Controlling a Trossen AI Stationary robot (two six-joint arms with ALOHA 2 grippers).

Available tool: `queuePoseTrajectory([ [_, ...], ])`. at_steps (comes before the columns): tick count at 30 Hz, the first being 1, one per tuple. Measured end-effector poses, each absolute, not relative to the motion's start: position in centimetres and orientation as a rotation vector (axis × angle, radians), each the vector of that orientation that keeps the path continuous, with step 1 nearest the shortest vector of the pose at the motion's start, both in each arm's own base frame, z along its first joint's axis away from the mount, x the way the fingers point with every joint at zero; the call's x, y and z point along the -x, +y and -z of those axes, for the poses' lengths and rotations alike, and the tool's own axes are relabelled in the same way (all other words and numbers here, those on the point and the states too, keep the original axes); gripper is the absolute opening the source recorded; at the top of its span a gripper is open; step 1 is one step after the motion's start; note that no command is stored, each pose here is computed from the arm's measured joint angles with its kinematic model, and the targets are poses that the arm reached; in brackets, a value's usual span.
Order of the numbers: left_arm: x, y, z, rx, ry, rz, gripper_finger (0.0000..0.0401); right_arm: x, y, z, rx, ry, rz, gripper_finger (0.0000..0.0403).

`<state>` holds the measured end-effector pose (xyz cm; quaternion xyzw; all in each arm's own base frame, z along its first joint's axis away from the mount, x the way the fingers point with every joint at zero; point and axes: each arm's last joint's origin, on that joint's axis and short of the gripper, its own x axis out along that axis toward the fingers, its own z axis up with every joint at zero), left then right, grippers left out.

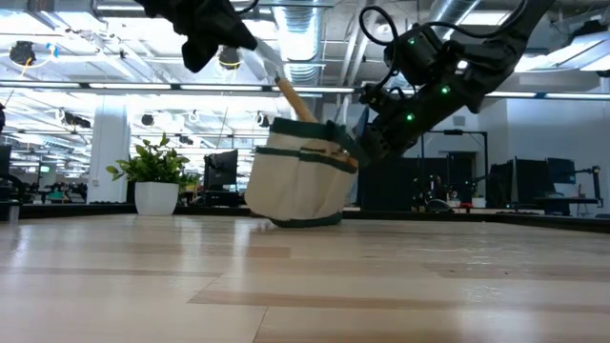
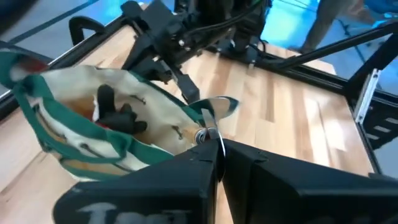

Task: Pick & Place Garden tools in Gardening bag
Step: Put the trowel into the gardening bag

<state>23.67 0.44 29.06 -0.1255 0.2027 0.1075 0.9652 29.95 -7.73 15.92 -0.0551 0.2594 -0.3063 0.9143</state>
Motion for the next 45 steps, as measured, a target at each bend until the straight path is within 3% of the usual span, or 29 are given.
queuePoseTrajectory([
  [16,-21.7,1.3,-30.6,0.073,0.340,-0.471,0.0002,-30.3,-6.5,-16.0,0.122,0.520,0.563,0.0000],
  [27,-19.9,1.3,-31.5,0.067,0.332,-0.478,0.0002,-30.6,-5.8,-16.2,0.121,0.527,0.548,0.0000],
  [35,-18.9,1.7,-30.0,0.018,0.481,-0.652,0.0002,-31.6,-3.0,-19.0,0.136,0.692,0.466,0.0000],
  [45,-18.8,1.7,-29.8,0.027,0.507,-0.648,0.0002,-31.7,1.4,-23.4,0.097,0.821,0.275,0.0000],
])
